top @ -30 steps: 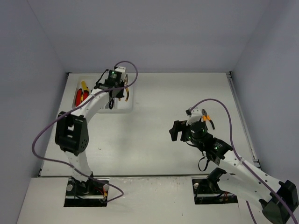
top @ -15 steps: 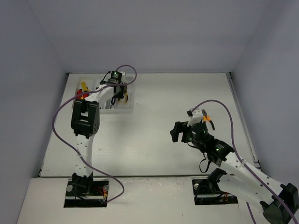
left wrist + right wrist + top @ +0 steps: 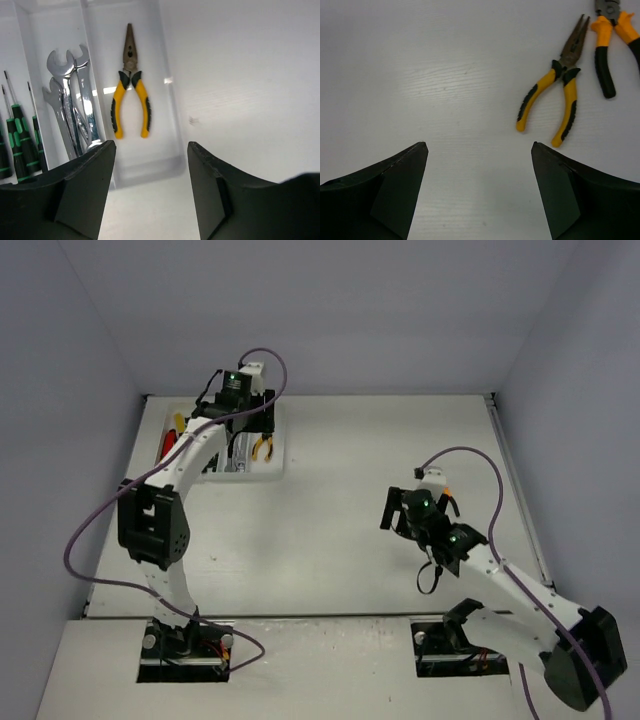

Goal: Sort the tools into containers

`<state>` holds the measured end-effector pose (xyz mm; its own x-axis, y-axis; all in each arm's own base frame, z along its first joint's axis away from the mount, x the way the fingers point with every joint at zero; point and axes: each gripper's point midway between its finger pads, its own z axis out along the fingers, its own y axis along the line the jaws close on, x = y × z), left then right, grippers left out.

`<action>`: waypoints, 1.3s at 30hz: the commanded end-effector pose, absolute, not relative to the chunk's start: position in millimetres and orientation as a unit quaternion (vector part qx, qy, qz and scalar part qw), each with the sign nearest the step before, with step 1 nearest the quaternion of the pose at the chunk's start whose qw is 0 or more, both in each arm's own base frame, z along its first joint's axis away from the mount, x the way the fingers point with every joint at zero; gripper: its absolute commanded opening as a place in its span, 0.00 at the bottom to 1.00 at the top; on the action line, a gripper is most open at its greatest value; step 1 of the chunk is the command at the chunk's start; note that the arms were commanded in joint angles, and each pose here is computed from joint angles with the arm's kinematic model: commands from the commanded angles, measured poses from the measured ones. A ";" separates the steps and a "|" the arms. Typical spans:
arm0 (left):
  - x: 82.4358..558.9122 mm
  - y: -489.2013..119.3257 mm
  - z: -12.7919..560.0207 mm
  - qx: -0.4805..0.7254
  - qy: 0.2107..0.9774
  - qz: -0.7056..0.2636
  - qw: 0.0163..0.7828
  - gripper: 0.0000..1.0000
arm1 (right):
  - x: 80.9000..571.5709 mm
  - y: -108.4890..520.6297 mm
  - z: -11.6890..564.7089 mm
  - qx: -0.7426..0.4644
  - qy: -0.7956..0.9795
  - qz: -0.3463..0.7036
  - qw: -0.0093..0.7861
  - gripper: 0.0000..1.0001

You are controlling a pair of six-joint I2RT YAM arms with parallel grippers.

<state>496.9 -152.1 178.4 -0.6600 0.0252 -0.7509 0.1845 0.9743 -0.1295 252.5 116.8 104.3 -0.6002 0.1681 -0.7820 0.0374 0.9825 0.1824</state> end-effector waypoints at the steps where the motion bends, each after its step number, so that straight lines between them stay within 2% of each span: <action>1: 444.2 -151.6 261.6 0.027 0.885 -0.141 0.443 0.57 | 280.1 94.2 98.5 0.134 0.896 0.034 0.423 0.81; 10: 336.1 -138.6 290.5 0.063 0.862 -0.192 0.464 0.58 | 288.5 45.6 60.2 0.210 0.907 -0.022 0.365 0.74; 14: 306.4 -141.0 272.0 0.081 0.864 -0.215 0.448 0.58 | 283.3 29.7 52.6 0.233 0.903 -0.038 0.358 0.67; 21: 278.5 -136.8 246.5 0.087 0.870 -0.222 0.431 0.58 | 287.1 28.0 31.9 0.231 0.917 -0.035 0.322 0.51; 27: 266.4 -140.7 247.6 0.093 0.867 -0.241 0.426 0.58 | 288.3 32.9 13.4 0.222 0.928 -0.019 0.298 0.47; 29: 262.5 -139.8 248.5 0.094 0.868 -0.240 0.425 0.58 | 288.2 35.3 5.9 0.218 0.932 -0.014 0.291 0.39; 30: 262.2 -139.8 248.6 0.094 0.868 -0.240 0.425 0.58 | 287.3 35.3 4.7 0.218 0.932 -0.014 0.289 0.38; 35: 259.0 -142.3 243.7 0.090 0.871 -0.249 0.414 0.58 | 289.9 39.6 -1.9 0.205 0.933 -0.001 0.296 0.04; 39: 257.8 -152.3 243.3 0.086 0.872 -0.266 0.401 0.58 | 296.7 58.1 8.4 0.176 0.931 0.040 0.316 0.00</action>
